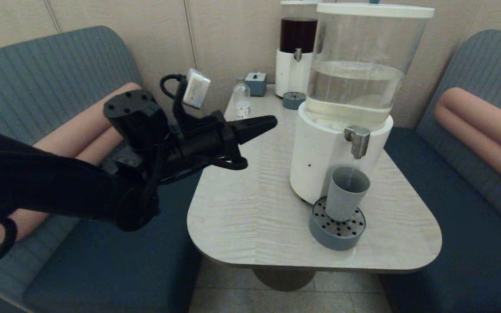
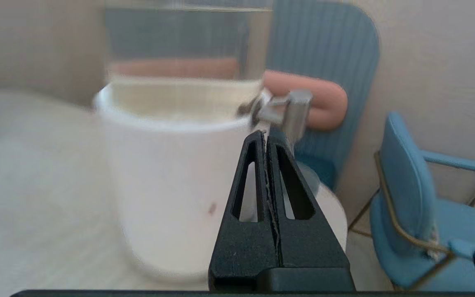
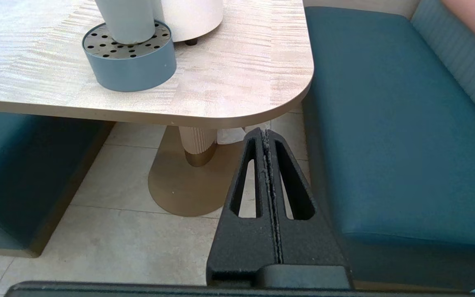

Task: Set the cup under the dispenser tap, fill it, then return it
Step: Turn off the faucet

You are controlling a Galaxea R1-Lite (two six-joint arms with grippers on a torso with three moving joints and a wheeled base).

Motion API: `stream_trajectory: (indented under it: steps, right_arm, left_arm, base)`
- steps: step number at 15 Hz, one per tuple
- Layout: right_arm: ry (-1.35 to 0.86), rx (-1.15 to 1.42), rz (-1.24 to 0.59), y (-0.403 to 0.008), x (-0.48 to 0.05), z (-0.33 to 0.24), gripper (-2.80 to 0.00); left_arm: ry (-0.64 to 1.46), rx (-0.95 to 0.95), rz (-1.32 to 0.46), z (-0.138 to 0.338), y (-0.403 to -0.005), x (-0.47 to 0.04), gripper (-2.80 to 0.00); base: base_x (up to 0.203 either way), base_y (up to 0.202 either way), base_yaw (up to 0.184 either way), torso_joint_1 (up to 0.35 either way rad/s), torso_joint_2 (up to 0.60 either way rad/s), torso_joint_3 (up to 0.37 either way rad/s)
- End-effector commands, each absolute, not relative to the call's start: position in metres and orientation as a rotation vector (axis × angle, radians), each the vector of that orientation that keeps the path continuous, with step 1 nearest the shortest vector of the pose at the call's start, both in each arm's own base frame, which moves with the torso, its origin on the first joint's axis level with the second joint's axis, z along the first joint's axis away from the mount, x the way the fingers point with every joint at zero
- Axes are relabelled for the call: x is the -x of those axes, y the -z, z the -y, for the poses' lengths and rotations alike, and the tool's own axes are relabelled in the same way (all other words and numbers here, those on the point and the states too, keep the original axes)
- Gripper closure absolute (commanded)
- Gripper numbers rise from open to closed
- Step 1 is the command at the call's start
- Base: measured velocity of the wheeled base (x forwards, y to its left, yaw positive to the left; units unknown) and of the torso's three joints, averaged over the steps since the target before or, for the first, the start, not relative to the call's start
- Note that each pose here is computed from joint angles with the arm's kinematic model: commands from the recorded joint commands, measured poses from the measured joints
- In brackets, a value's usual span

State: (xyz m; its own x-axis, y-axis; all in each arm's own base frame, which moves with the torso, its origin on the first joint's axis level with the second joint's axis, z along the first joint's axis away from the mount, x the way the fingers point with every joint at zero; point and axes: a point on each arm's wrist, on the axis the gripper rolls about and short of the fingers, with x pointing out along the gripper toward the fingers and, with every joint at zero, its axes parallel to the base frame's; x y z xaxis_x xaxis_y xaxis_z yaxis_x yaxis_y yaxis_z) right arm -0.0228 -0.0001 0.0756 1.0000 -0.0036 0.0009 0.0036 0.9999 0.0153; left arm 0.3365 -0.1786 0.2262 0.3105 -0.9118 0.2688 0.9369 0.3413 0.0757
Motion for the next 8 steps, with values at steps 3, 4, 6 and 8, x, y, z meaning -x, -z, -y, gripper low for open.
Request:
stream_trajectory:
  steps: [3,4,6,8]
  right_arm:
    - [0.003,-0.015,-0.002,-0.075,0.023,0.0,0.0]
    - [0.003,-0.015,-0.002,-0.075,0.023,0.0,0.0]
    - [0.003,-0.015,-0.002,-0.075,0.023,0.0,0.0]
    - [0.003,-0.015,-0.002,-0.075,0.023,0.0,0.0]
  left_arm:
    - [1.256,0.128,0.306,0.225,-0.191,-0.354,0.0]
    - [1.257,0.126,0.339,0.232,-0.186,-0.361,0.0]
    - [1.254,0.125,0.446,0.243,-0.179,-0.373,0.0]
    - [1.264,0.179,0.471,0.264,-0.171,-0.367,0.0]
  base:
    - [0.0,0.0,0.0,0.0,0.0,0.0]
    - [0.0,0.0,0.0,0.0,0.0,0.0]
    - [0.0,0.0,0.0,0.0,0.0,0.0]
    - [0.0,0.0,0.0,0.0,0.0,0.0]
